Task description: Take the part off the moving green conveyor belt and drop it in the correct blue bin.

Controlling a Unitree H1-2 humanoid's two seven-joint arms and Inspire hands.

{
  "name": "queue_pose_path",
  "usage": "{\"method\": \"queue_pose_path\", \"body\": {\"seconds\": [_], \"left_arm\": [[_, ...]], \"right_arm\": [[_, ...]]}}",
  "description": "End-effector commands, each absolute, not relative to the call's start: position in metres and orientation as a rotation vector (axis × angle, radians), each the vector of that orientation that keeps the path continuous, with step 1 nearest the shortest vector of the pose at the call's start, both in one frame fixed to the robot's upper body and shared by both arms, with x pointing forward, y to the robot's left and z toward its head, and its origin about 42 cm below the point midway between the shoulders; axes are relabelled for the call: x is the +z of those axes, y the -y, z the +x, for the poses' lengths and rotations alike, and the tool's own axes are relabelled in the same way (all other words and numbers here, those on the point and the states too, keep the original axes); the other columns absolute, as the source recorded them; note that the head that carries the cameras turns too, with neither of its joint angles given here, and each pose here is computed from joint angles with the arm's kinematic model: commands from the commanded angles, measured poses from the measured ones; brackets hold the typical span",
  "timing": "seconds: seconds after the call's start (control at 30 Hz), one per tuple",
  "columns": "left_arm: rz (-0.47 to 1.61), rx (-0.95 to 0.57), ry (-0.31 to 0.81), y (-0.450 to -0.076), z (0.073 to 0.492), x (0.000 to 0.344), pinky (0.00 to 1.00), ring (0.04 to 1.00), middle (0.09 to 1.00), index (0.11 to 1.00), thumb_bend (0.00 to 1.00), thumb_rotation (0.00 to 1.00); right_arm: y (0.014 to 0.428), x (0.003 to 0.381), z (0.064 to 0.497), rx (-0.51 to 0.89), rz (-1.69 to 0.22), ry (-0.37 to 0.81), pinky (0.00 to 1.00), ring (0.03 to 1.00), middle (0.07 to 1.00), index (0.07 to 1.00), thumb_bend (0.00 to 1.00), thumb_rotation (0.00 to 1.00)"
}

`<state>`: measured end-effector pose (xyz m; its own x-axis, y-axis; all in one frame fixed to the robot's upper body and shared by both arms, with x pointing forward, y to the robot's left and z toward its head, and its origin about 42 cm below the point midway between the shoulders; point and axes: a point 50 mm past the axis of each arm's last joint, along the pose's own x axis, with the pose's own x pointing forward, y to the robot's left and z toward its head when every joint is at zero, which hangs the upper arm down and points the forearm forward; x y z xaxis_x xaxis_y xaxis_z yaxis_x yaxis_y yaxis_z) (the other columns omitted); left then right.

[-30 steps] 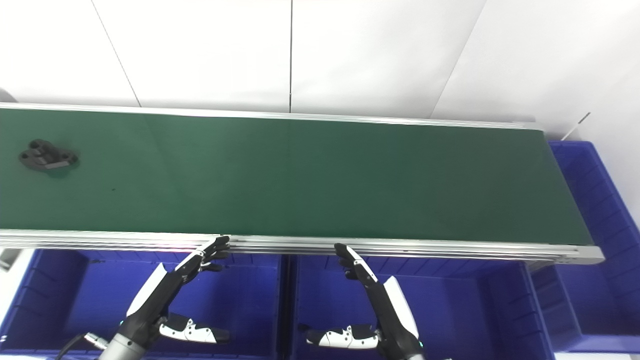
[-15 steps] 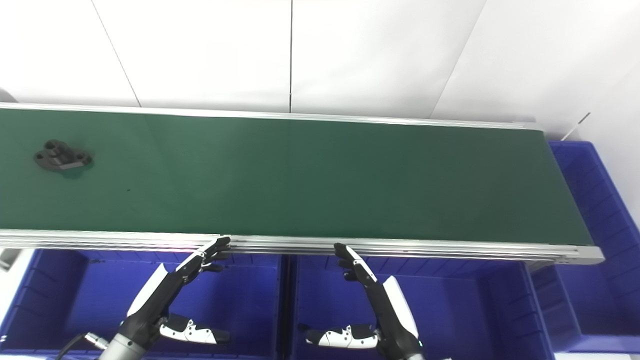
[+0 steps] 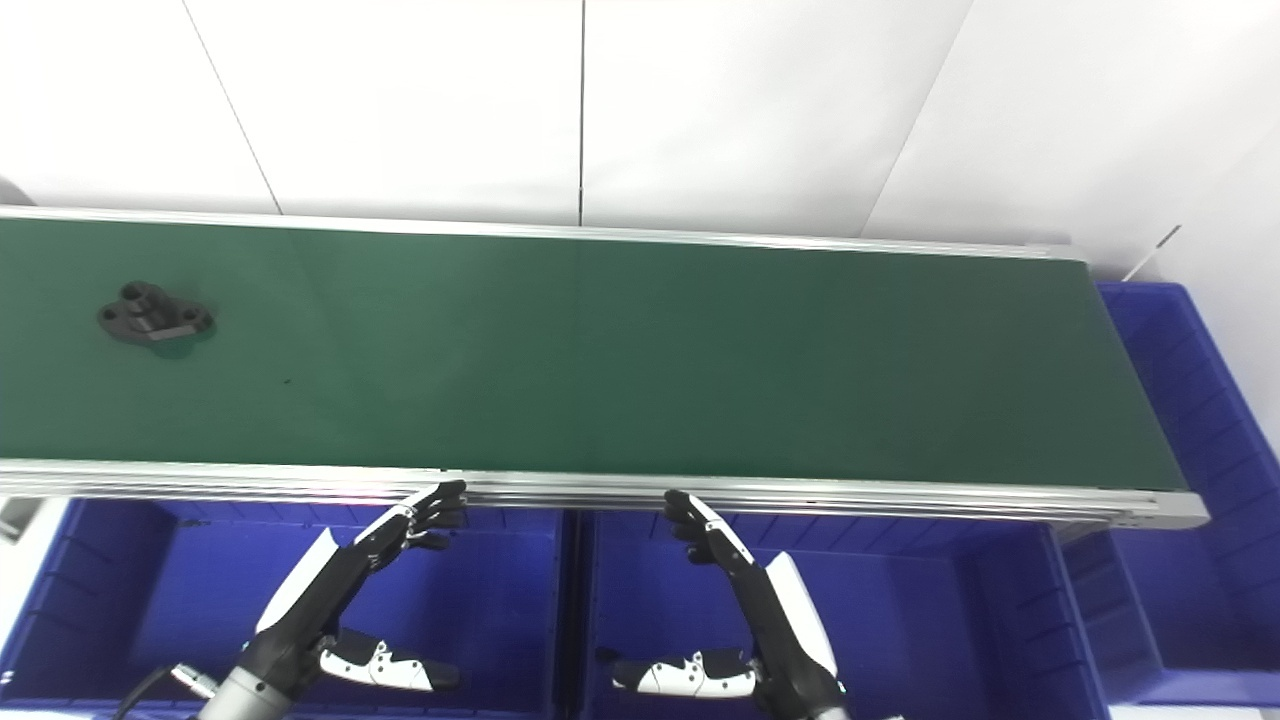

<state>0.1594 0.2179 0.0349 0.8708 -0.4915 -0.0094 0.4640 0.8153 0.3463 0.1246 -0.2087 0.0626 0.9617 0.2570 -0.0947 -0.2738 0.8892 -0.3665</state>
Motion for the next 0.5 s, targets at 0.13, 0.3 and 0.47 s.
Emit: {"method": "queue_pose_path", "body": {"seconds": [0.13,0.3,0.47], "left_arm": [[0.363,-0.52,0.125,-0.217,0.164,0.037,0.76,0.825,0.865,0.881,0.8,0.31],[0.342,-0.525,0.106,-0.208,0.158,0.031,0.77,0.829,0.873,0.875,0.81,0.31],[0.367,-0.509,0.112,-0.198,0.153,0.026,0.75,0.817,0.858,0.865,0.84,0.33]], "right_arm": [[0.211,0.064,0.127,0.274,-0.399,-0.033,0.81,0.852,0.869,0.906,0.91,0.31],[0.223,0.056,0.121,0.281,-0.389,-0.024,0.78,0.841,0.871,0.909,0.9,0.3],[0.232,0.049,0.115,0.278,-0.399,-0.034,0.81,0.855,0.88,0.916,0.9,0.3]]}}
